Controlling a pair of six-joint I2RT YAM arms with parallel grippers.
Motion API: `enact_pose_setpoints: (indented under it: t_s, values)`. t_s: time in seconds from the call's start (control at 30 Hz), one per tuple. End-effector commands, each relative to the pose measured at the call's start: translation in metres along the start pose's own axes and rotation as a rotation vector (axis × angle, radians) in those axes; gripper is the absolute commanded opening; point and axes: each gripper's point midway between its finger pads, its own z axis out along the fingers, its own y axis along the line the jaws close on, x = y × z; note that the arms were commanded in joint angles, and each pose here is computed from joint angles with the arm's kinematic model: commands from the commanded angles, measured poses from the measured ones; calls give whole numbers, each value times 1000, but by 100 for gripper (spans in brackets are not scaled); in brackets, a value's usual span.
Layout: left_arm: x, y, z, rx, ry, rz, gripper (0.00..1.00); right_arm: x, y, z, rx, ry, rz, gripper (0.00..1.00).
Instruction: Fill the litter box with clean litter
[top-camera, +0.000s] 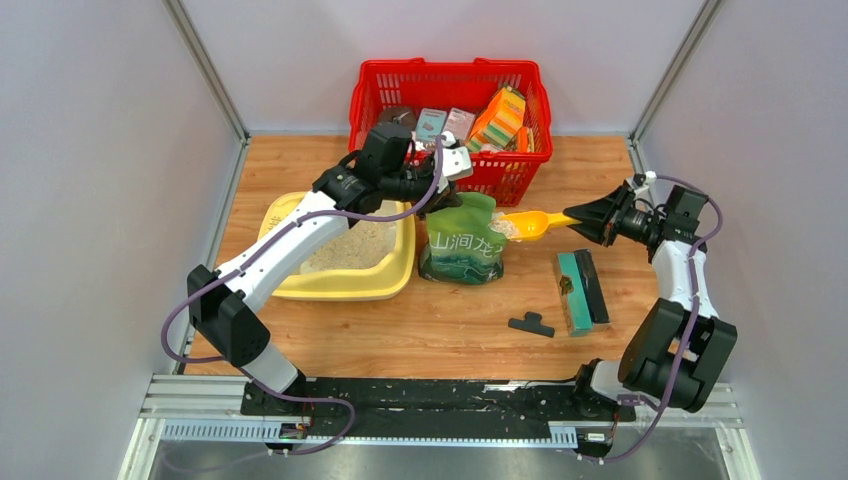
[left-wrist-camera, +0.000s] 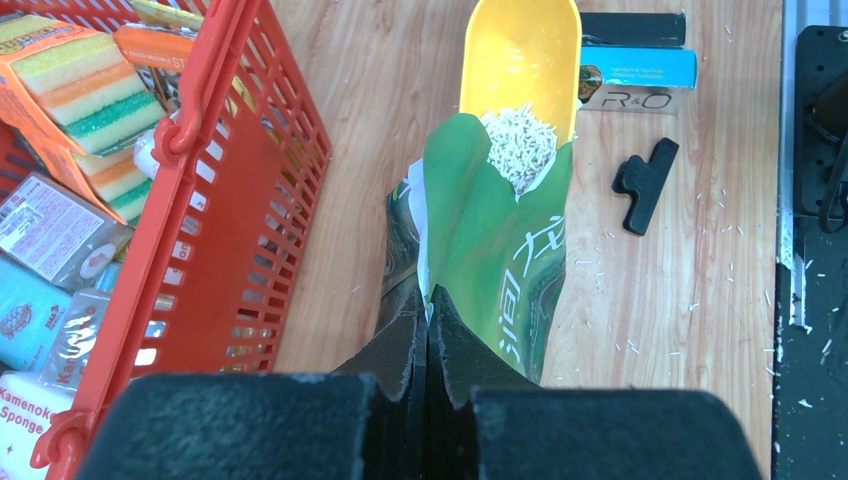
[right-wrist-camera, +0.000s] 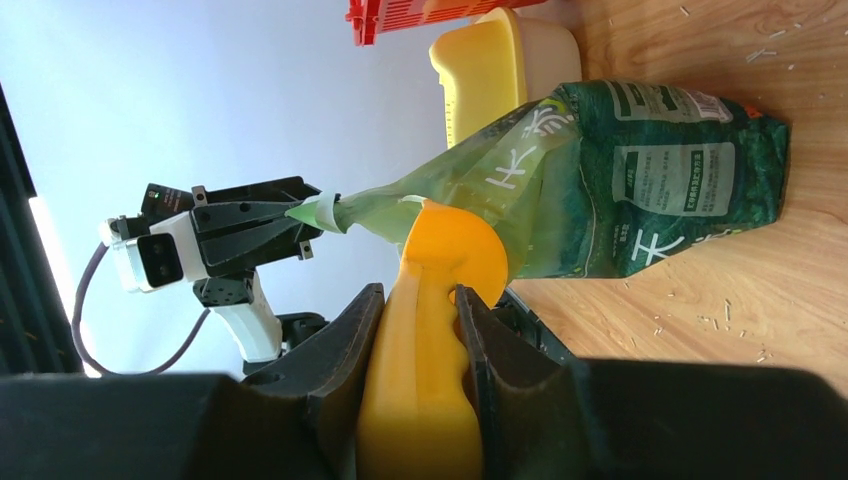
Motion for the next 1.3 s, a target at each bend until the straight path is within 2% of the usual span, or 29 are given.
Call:
enact_pose_setpoints:
  t_s: [0.0,0.5,1.27]
  values:
    - [-65,25,-40,-136,-143,135,0,-8,-13,2,-7,-9,-70,0]
    - [-61,23,-42,-128,-122,151,0,-33,21,0,-69,-52,-153,0]
    - [-56,25,-40,-132,-102,157,1,-33,44,-4,-101,-50,-157,0]
